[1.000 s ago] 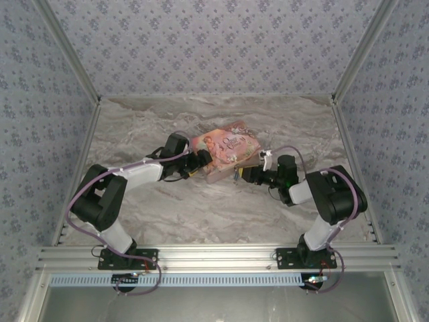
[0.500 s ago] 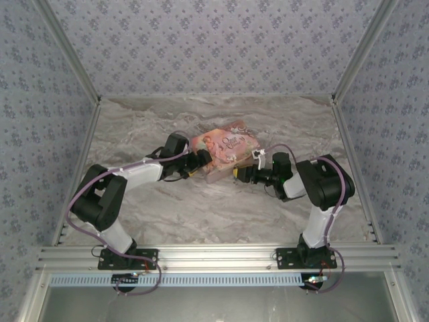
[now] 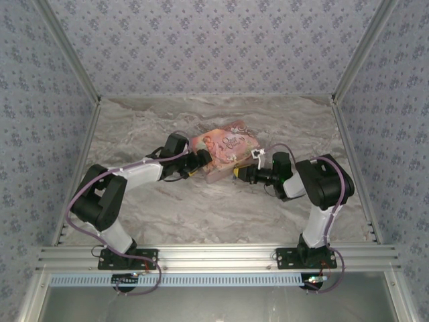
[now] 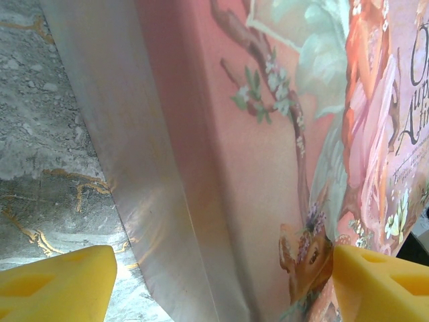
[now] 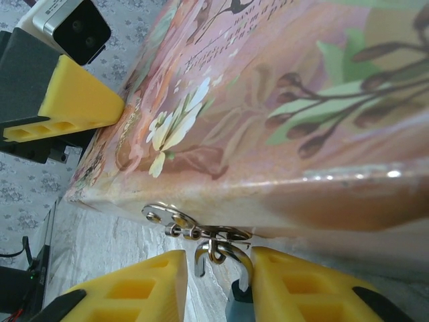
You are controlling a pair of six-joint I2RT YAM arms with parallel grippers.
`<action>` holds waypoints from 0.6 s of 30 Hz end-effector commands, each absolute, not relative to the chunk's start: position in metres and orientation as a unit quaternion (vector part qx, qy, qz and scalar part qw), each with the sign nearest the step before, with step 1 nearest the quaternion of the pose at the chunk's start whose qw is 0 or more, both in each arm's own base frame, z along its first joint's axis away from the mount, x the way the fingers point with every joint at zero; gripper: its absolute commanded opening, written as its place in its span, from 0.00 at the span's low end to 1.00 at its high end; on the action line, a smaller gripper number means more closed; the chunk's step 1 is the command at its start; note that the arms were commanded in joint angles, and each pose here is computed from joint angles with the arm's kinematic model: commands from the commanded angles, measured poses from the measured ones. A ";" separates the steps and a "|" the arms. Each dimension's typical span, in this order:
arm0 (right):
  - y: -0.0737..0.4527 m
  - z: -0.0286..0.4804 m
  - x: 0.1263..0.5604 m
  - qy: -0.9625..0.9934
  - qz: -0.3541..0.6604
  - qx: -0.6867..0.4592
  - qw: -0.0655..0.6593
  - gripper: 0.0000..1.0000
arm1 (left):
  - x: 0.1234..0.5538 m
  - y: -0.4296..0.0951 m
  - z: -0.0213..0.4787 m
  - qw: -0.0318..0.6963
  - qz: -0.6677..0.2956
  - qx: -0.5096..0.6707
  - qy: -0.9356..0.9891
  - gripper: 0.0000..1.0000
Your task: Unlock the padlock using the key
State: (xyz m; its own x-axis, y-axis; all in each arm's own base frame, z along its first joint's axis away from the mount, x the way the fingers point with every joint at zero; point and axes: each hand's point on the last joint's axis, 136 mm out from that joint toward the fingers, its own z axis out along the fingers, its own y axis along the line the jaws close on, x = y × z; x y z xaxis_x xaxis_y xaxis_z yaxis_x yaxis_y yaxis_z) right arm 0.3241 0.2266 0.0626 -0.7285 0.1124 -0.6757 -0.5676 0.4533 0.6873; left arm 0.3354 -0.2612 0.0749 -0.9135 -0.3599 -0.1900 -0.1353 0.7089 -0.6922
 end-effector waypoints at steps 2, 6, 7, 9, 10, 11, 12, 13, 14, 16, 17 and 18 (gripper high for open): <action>0.226 0.067 0.322 0.775 0.510 -0.154 0.341 0.28 | 0.318 -0.234 0.038 0.121 -0.285 -0.166 0.936 0.82; 0.224 0.064 0.321 0.778 0.507 -0.151 0.337 0.21 | 0.317 -0.234 0.037 0.119 -0.284 -0.166 0.937 0.82; 0.223 0.063 0.321 0.780 0.506 -0.149 0.337 0.19 | 0.317 -0.234 0.037 0.119 -0.284 -0.166 0.937 0.82; 0.223 0.061 0.321 0.782 0.505 -0.149 0.334 0.15 | 0.318 -0.235 0.037 0.120 -0.284 -0.166 0.937 0.82; 0.222 0.060 0.321 0.783 0.503 -0.148 0.334 0.12 | 0.318 -0.234 0.038 0.120 -0.284 -0.166 0.937 0.82; 0.222 0.060 0.321 0.784 0.502 -0.147 0.334 0.10 | 0.318 -0.235 0.037 0.120 -0.284 -0.166 0.937 0.82; 0.222 0.059 0.321 0.786 0.500 -0.147 0.333 0.07 | 0.318 -0.234 0.037 0.120 -0.283 -0.166 0.937 0.82; 0.222 0.059 0.321 0.787 0.499 -0.146 0.333 0.05 | 0.318 -0.234 0.038 0.120 -0.284 -0.165 0.937 0.82; 0.221 0.058 0.322 0.788 0.496 -0.145 0.334 0.02 | 0.318 -0.234 0.038 0.120 -0.284 -0.166 0.937 0.82; 0.219 0.058 0.323 0.790 0.492 -0.140 0.337 0.00 | 0.318 -0.234 0.037 0.120 -0.281 -0.166 0.938 0.82; 0.218 0.058 0.324 0.791 0.490 -0.138 0.339 0.00 | 0.318 -0.233 0.037 0.120 -0.280 -0.166 0.938 0.82; 0.216 0.058 0.325 0.794 0.486 -0.132 0.342 0.00 | 0.317 -0.233 0.037 0.120 -0.279 -0.166 0.938 0.82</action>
State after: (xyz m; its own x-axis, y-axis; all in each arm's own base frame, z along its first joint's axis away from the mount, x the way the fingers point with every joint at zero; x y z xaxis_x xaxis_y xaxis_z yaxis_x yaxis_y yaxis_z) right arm 0.3247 0.2210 0.0584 -0.7362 0.1160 -0.6668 -0.5518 0.4676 0.6906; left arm 0.3364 -0.2598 0.0749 -0.9120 -0.3635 -0.1899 -0.1383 0.7086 -0.6919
